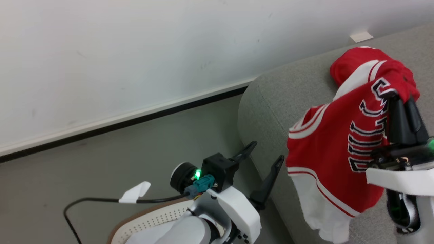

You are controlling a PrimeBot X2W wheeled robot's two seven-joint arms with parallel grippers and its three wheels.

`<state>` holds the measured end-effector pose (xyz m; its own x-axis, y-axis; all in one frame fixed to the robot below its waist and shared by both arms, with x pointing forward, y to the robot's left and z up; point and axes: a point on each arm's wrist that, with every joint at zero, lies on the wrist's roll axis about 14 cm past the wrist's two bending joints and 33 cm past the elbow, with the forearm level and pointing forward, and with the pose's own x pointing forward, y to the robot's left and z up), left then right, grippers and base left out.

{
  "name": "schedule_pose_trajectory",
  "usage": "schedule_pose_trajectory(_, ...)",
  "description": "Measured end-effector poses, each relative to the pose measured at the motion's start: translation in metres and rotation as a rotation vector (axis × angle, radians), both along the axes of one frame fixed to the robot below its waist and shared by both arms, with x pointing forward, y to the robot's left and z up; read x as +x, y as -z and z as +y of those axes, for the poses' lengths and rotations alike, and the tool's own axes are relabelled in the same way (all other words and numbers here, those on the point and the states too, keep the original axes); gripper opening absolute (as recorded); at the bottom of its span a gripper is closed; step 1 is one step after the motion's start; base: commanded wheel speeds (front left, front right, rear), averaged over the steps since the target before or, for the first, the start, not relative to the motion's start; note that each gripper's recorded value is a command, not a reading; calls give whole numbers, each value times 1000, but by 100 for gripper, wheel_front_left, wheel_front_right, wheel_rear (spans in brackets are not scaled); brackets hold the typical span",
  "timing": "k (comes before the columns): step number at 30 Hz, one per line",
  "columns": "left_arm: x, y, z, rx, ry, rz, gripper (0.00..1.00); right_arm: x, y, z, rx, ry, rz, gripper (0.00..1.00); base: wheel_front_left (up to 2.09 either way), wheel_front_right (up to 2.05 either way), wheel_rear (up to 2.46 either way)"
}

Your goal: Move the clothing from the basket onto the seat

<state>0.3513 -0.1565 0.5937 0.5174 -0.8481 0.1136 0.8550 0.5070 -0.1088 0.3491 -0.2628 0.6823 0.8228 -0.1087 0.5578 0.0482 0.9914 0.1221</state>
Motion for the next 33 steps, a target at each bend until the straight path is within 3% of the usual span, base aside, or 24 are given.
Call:
schedule_pose_trajectory(5, 23, 1, -6, 7, 32, -33, 100, 32, -15, -20, -4, 39, -22, 0, 0, 0, 0)
schedule_pose_trajectory(12, 71, 15, -9, -4, 73, -83, 100, 114, -44, -78, -15, 155, -37, 0, 0, 0, 0)
schedule_pose_trajectory(18, 119, 60, 0, -19, 32, -48, 100, 180, -29, -139, -13, 311, 28, 0, 0, 0, 0)
schedule_pose_trajectory(25, 143, 121, 11, -14, -10, 28, 100, 196, 45, -219, 22, 574, 175, 0, 0, 0, 0)
schedule_pose_trajectory(33, 155, 150, 30, 21, -71, 59, 100, 160, 192, -248, 126, 737, 538, 0, 0, 0, 0)
